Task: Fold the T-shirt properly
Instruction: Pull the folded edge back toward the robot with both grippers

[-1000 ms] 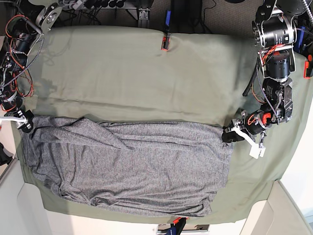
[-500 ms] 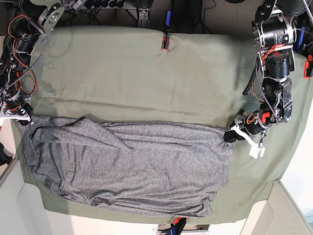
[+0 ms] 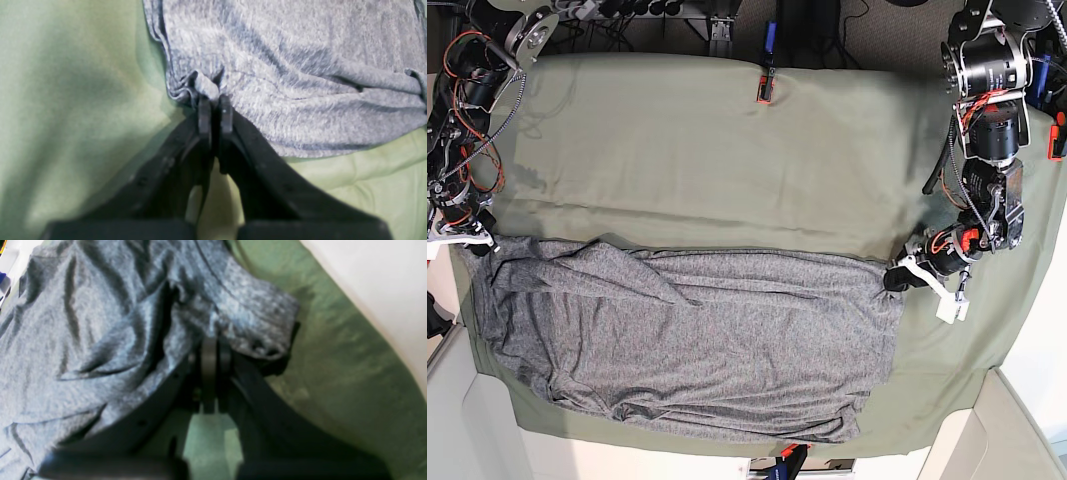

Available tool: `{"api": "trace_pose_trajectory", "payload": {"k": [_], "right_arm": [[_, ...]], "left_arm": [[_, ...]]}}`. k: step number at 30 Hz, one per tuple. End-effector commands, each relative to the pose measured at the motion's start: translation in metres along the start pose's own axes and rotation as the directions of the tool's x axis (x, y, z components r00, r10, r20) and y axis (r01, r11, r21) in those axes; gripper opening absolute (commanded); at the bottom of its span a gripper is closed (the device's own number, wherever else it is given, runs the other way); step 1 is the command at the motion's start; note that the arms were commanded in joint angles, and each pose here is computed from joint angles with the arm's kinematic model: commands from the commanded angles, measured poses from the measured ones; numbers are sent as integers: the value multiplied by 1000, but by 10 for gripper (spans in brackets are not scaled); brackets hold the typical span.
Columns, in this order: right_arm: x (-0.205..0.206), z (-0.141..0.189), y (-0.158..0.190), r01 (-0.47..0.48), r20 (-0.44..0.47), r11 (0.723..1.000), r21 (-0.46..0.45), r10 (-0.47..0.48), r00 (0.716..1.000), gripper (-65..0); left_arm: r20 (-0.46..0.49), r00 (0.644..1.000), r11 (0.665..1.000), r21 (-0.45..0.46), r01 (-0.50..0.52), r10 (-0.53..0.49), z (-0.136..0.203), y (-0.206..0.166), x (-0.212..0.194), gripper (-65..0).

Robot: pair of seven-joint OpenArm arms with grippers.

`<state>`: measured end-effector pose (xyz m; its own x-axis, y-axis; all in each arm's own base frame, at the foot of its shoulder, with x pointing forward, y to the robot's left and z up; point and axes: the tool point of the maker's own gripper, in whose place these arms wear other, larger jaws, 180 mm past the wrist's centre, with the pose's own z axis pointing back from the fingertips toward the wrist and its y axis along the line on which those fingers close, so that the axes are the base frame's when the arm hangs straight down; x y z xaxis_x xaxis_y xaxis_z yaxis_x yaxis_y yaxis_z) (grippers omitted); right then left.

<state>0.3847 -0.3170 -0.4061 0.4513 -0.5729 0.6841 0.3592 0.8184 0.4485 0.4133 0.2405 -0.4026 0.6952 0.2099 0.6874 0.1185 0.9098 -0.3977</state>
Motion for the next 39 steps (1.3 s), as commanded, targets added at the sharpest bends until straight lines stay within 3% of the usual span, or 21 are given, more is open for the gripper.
{"api": "trace_pose_trajectory", "payload": {"k": [1,9,39], "right_arm": [[14,0,9,-14,24,1000,27,14,1000,-650],[10,-1,15,-22,19,998,53,21,1000,-650],[15,1,22,10,27,995,99,-13,1000,-650]], "left_arm": [[66,998,1000,-8,5,-4,4,-1,24,-650],[134,990,998,-46,-40,46,5,-7,37,-650],[106,994,999,0,-33,32,28,20,43,-650]]}}
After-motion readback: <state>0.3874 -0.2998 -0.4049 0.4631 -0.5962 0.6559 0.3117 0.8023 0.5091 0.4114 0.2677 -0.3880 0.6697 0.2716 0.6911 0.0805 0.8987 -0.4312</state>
